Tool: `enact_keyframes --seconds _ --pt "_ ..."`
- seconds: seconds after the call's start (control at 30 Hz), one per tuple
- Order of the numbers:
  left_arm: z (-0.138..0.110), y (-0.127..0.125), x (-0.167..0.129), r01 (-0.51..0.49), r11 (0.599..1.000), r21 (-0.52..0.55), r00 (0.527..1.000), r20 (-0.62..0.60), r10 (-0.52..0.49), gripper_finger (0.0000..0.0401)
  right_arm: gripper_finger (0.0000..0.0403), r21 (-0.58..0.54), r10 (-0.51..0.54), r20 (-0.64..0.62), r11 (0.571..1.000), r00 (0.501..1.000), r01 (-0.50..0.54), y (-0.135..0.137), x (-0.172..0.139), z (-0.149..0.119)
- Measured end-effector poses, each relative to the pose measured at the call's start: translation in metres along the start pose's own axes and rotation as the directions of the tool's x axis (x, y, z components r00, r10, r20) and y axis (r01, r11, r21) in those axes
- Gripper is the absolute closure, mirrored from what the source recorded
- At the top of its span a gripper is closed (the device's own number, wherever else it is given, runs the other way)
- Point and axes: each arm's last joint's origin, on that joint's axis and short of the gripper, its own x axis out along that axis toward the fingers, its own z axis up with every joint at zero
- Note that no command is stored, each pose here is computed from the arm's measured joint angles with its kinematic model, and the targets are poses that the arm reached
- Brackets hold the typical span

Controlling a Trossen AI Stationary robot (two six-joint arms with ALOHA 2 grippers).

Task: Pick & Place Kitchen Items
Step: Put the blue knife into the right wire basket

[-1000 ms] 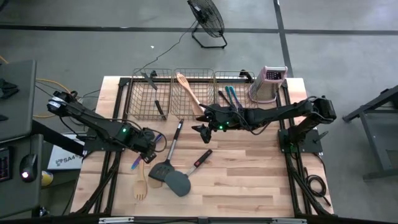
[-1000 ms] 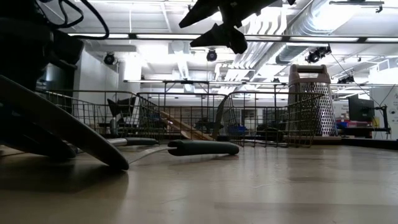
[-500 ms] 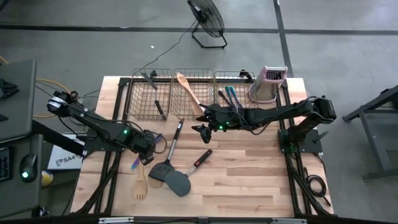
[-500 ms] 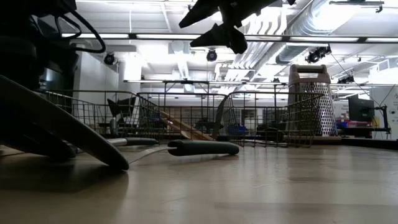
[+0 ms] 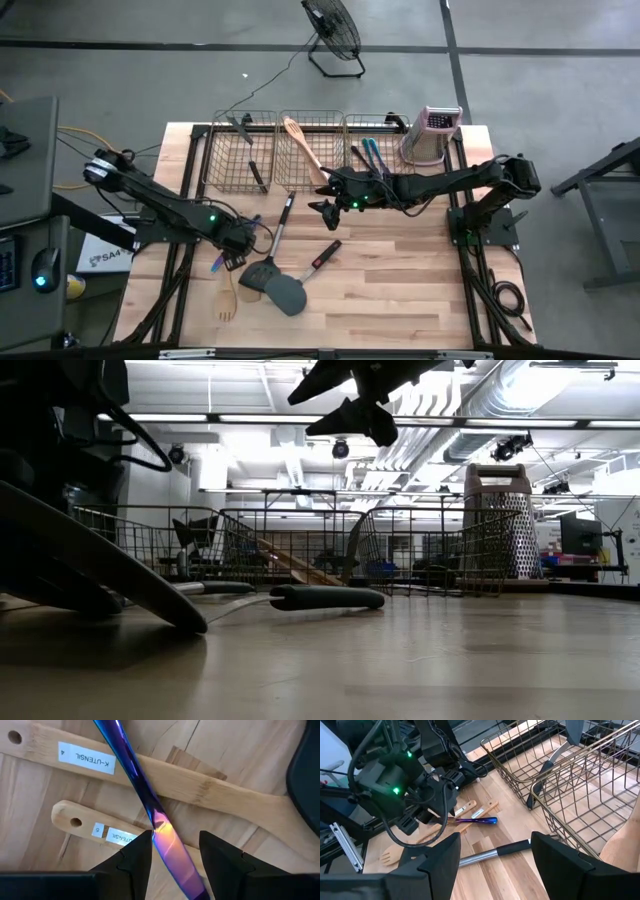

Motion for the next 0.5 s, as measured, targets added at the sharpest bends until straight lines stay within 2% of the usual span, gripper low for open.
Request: enact_keyframes --seconds 0.27,0.5 --pt "0.0044 -0.0054 0.0050 0.021 1.000 0.001 1.000 0.021 -0.021 0.0240 0.0167 0.002 0.000 0.001 1.000 1.000 0.000 0.0000 0.0000 0.0000" --pt "0.0043 -0.0041 0.0051 -0.004 1.000 -0.010 0.999 0.034 0.004 0.0240 0.0167 0.002 0.000 0.001 1.000 1.000 0.000 0.0000 0.0000 0.0000"
